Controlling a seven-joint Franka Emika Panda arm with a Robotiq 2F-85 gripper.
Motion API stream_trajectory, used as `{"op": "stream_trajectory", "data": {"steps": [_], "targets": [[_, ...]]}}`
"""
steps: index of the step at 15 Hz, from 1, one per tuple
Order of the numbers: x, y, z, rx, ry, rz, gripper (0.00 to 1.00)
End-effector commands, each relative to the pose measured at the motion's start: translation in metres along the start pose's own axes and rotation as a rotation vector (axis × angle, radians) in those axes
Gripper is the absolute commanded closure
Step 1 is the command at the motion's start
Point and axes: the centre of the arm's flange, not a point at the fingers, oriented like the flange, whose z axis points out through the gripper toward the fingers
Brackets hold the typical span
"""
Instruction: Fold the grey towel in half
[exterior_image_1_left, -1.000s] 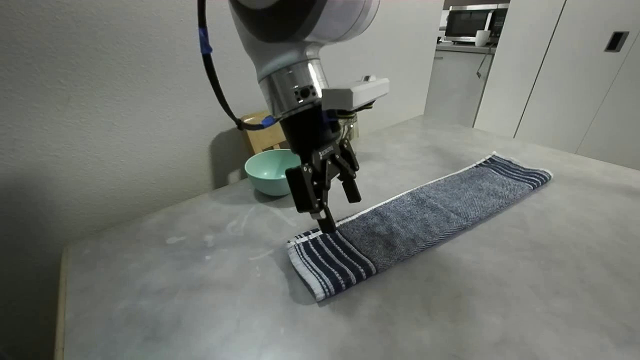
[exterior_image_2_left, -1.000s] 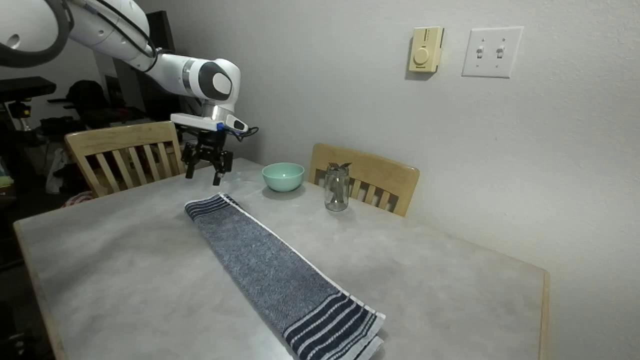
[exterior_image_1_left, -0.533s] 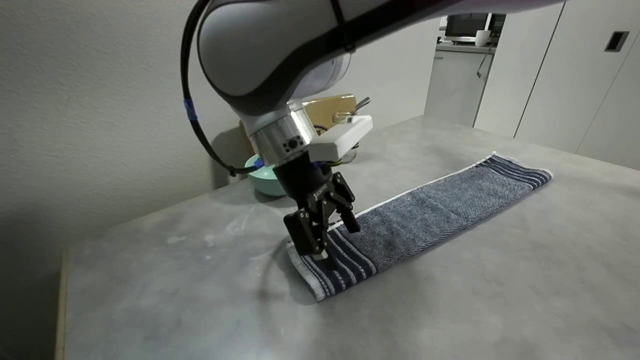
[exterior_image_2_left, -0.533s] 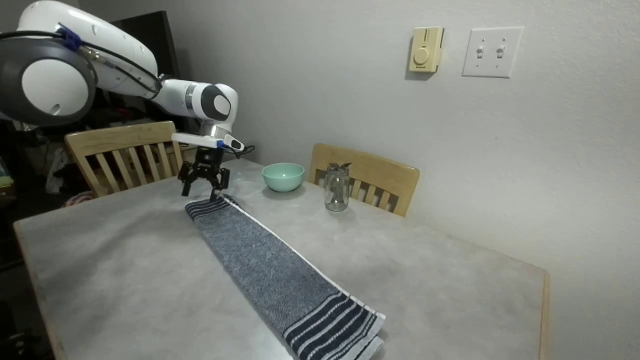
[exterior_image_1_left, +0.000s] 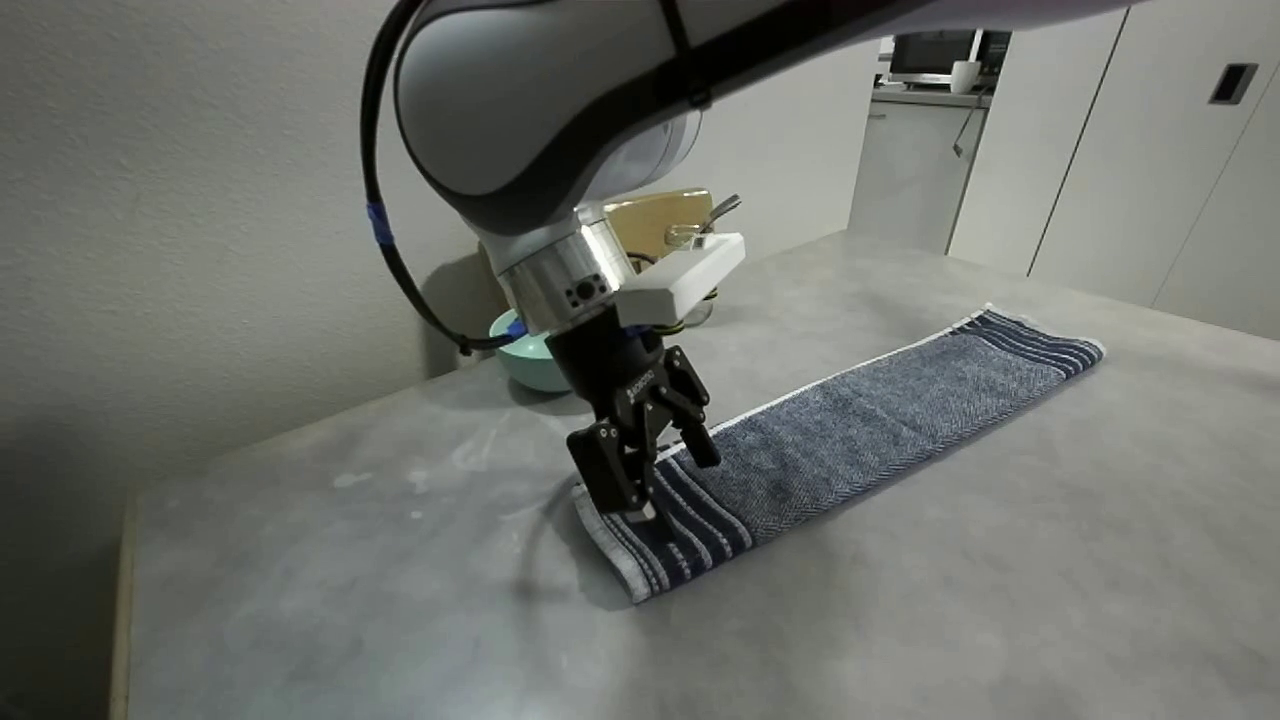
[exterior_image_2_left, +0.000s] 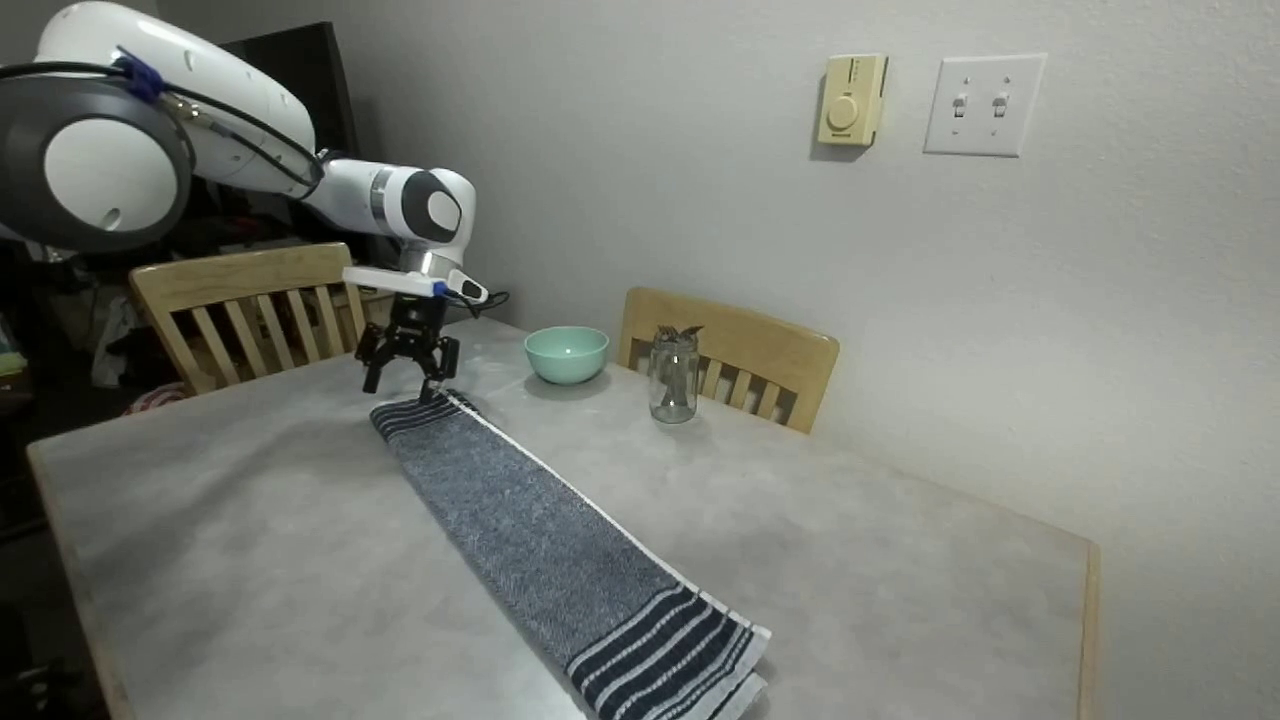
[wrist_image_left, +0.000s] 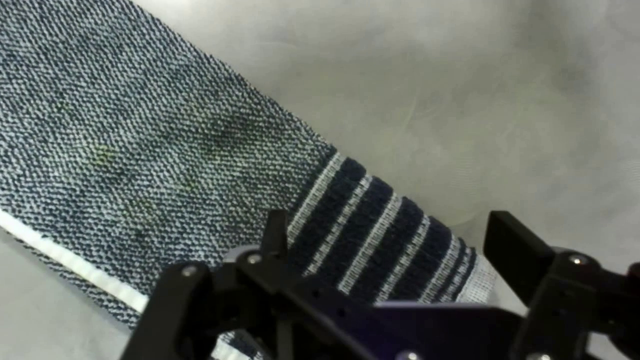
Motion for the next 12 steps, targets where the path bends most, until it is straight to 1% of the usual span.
{"op": "stream_trajectory", "data": {"steps": [1,9,10,11,12], "targets": [[0.018,-0.002,0.005,0.002,-0.027,-0.010,0.00],[0.039,-0.013,0.031,-0.005,-0.116,-0.035,0.00],[0.038,-0.015,0.032,-0.005,-0.128,-0.040,0.00],[0.013,-0.017,0.045,-0.001,-0.107,-0.021,0.00],[0.013,-0.018,0.047,-0.002,-0.113,-0.024,0.00]]}}
